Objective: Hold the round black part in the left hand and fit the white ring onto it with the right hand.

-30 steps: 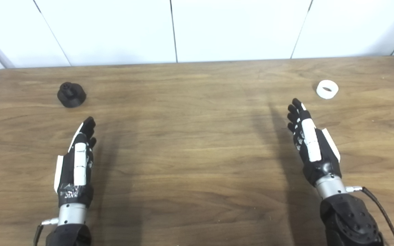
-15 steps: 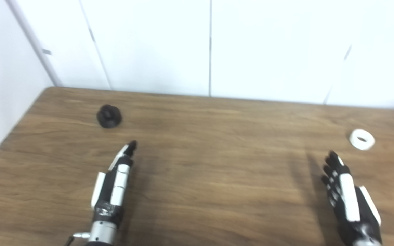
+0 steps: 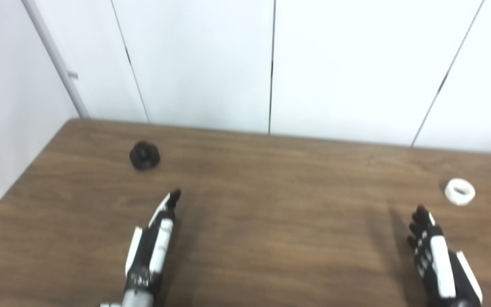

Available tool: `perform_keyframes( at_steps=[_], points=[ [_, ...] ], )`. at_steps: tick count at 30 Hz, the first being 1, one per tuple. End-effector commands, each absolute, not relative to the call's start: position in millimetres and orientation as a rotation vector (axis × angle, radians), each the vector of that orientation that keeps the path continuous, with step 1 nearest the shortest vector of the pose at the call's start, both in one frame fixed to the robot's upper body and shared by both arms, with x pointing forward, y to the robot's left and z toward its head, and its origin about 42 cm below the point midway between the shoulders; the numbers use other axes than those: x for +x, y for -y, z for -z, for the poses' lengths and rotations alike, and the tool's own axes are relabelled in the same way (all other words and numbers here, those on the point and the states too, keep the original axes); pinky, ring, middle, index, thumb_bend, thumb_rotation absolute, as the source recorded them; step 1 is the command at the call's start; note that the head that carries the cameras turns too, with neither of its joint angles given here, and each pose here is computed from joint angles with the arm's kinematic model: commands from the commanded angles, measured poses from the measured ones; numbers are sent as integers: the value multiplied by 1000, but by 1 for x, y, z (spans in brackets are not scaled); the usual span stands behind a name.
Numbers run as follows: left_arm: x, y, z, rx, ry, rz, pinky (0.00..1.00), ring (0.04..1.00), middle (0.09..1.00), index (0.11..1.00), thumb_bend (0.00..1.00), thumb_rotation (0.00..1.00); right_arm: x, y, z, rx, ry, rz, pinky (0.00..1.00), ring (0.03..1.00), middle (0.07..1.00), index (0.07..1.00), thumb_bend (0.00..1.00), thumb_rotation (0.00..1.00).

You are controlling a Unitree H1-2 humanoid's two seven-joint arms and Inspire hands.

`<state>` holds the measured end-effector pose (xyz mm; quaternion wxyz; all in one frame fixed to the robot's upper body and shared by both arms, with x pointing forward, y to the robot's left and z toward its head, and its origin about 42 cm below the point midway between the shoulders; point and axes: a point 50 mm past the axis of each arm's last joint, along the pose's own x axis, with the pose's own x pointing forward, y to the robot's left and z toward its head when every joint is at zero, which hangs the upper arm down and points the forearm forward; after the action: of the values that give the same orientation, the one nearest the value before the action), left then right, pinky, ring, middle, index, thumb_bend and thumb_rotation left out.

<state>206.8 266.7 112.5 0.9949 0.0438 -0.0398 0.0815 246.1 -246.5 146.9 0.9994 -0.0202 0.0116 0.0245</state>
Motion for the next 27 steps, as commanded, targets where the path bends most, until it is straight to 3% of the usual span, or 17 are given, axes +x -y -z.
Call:
perform_keyframes(
  at_steps=[1, 8, 13, 17, 19, 21, 27],
  points=[
    [198, -256, -108, 84, 77, -183, 1000, 1000, 978, 952, 540, 857, 248, 249, -154, -56, 31, -60, 1000, 1000, 1000, 1000, 383, 1000],
    [199, -254, -108, 117, 67, -210, 1000, 1000, 979, 956, 532, 836, 249, 251, -152, -60, 33, -59, 1000, 1000, 993, 1000, 358, 1000],
    [201, -256, -118, 190, 91, -240, 987, 972, 958, 942, 611, 693, 251, 252, -153, -55, 39, -59, 1000, 1000, 1000, 1000, 330, 1000],
    [208, -262, -144, 265, 95, -301, 944, 950, 933, 915, 699, 472, 252, 251, -154, -61, 43, -59, 1000, 1000, 998, 1000, 343, 1000],
    [212, -269, -159, 341, 93, -345, 951, 949, 926, 903, 764, 408, 252, 251, -155, -59, 41, -54, 1000, 1000, 997, 1000, 341, 1000],
    [218, -279, -173, 420, 104, -376, 961, 960, 938, 909, 840, 357, 252, 251, -155, -58, 42, -52, 1000, 1000, 997, 1000, 343, 1000],
    [232, -312, -202, 603, 105, -452, 943, 949, 937, 910, 921, 323, 253, 249, -156, -53, 47, -52, 1000, 1000, 1000, 1000, 350, 1000]
  ],
)
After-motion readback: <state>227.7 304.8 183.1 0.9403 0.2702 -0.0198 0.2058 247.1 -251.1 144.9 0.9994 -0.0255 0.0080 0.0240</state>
